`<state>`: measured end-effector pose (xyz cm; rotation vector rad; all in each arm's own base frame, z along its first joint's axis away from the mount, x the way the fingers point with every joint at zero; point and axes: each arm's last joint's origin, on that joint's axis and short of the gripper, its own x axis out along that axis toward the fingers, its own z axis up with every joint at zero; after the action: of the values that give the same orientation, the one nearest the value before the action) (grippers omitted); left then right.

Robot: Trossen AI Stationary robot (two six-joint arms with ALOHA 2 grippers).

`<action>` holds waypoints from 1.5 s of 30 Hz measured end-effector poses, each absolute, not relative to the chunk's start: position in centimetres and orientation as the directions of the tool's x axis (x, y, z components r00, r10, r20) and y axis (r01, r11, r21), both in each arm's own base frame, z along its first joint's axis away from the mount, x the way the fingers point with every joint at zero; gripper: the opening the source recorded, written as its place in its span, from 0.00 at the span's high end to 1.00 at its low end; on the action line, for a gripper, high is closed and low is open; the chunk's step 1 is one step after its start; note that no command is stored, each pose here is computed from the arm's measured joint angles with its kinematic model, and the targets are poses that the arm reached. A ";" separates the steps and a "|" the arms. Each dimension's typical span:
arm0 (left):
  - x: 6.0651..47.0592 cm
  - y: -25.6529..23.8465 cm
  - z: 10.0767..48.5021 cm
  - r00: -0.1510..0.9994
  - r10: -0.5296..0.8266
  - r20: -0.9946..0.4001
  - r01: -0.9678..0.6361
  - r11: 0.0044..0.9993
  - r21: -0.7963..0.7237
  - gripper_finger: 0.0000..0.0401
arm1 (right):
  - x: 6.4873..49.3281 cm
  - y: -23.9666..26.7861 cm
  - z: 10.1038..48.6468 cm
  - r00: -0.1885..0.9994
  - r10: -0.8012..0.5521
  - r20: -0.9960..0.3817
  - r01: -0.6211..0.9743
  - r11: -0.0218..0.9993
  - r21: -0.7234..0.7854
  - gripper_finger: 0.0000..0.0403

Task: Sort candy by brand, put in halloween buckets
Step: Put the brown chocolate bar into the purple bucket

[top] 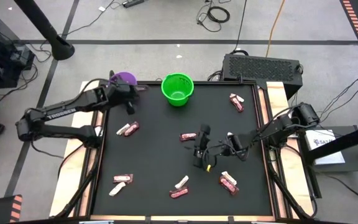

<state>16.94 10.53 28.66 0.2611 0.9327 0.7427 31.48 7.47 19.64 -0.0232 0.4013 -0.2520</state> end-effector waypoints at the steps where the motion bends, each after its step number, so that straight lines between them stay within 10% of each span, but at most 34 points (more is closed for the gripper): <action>1: 16.6 11.2 28.5 0.337 0.693 -0.637 -0.479 0.709 0.518 1.00 | 31.5 7.3 19.6 0.889 -0.251 -0.384 0.244 0.967 -0.068 0.59; 17: 13.2 17.4 25.5 0.017 0.646 -0.763 -0.587 0.625 0.515 0.98 | 31.7 5.8 19.3 0.861 -0.293 -0.417 0.279 0.956 -0.096 0.59; 31: 13.4 16.3 25.2 -0.054 0.615 -0.786 -0.542 0.643 0.541 0.69 | 31.7 5.8 19.3 0.860 -0.293 -0.418 0.291 0.954 -0.069 0.59; 45: 15.0 13.2 29.8 0.039 0.525 -0.850 -0.579 0.705 0.409 0.67 | 31.7 5.3 19.3 0.855 -0.306 -0.418 0.304 0.950 -0.073 0.59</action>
<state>15.02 13.19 29.78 -0.0518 1.2766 0.8468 31.73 5.30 19.28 -0.0043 0.4403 -0.3210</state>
